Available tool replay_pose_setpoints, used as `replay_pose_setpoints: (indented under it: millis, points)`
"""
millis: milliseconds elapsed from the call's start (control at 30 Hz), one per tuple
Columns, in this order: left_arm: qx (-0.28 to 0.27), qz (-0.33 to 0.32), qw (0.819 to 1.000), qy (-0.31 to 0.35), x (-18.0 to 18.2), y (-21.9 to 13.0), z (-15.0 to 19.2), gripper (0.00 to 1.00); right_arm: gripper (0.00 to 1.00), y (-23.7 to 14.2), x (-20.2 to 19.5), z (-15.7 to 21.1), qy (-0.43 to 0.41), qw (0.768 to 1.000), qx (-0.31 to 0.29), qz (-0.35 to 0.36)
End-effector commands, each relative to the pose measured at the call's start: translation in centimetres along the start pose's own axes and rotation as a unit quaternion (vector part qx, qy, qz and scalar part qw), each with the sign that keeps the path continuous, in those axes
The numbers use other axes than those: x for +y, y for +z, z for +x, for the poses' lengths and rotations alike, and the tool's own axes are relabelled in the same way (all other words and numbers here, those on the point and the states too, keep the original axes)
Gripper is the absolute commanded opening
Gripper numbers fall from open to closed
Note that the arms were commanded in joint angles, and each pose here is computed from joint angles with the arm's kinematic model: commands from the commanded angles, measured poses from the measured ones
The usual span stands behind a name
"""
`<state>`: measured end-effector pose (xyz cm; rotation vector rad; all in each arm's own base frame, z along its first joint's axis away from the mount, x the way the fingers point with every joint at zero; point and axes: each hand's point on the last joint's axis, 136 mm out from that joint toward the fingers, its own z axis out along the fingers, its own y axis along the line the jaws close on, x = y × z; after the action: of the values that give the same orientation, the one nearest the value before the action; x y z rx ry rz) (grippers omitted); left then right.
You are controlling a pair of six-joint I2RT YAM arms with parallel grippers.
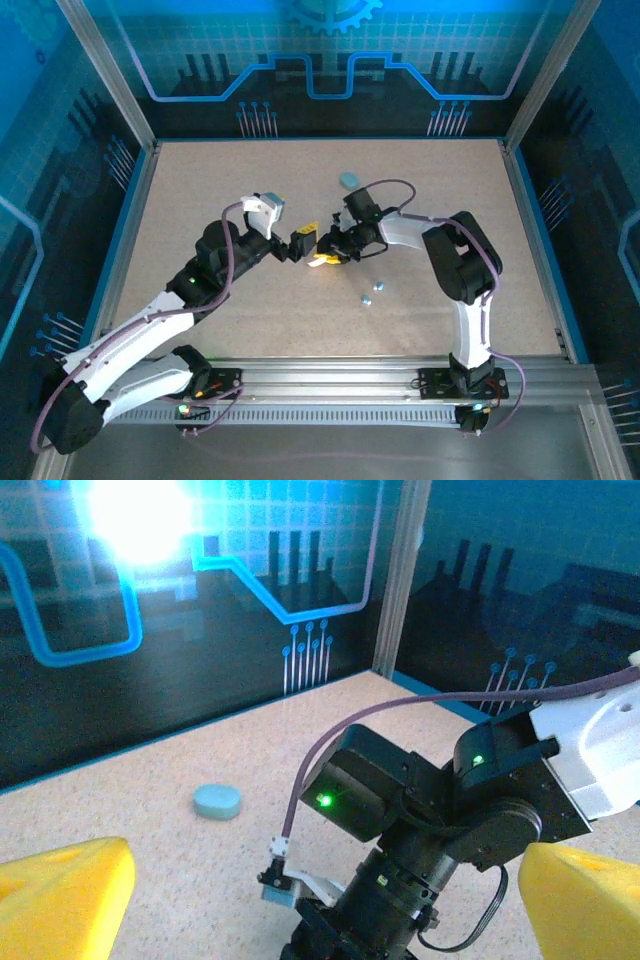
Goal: Insert the wireless bluetooth earbuds into the charging case
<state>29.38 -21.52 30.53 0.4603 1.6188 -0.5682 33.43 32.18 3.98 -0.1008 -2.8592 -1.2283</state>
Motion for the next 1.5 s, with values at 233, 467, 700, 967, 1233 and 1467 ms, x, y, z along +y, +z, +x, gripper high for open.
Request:
replay_pose_setpoints:
  millis: [233, 467, 700, 967, 1233, 1467]
  points:
    - [0.017, -0.021, 0.999, -0.039, 1.5, -0.5, -0.3, 0.99, 0.36, 0.6, -1.4, -0.1, 0.001, 0.998, -0.012, 0.057]
    - [0.02, -0.012, 0.999, -0.047, 1.4, -0.3, -0.2, 0.99, 0.47, -0.5, -1.9, 0.5, -0.012, 0.996, -0.009, 0.084]
    - [0.03, -0.016, 0.998, -0.057, 1.7, 0.0, -0.2, 0.99, 0.54, -4.0, -0.5, -0.6, -0.051, 0.992, -0.035, 0.108]
    - [0.052, -0.028, 0.995, -0.081, 2.5, 0.4, 0.5, 0.99, 0.56, -12.5, 0.4, -7.3, -0.133, 0.96, -0.16, 0.185]
    - [0.086, -0.009, 0.992, -0.096, 2.0, 1.0, 1.4, 0.99, 0.59, -13.8, -1.3, -14.5, -0.195, 0.939, -0.17, 0.227]
    - [0.12, 0.013, 0.986, -0.115, 1.5, 1.9, 2.2, 0.99, 0.67, -11.0, -3.2, -18.8, -0.239, 0.93, -0.128, 0.247]
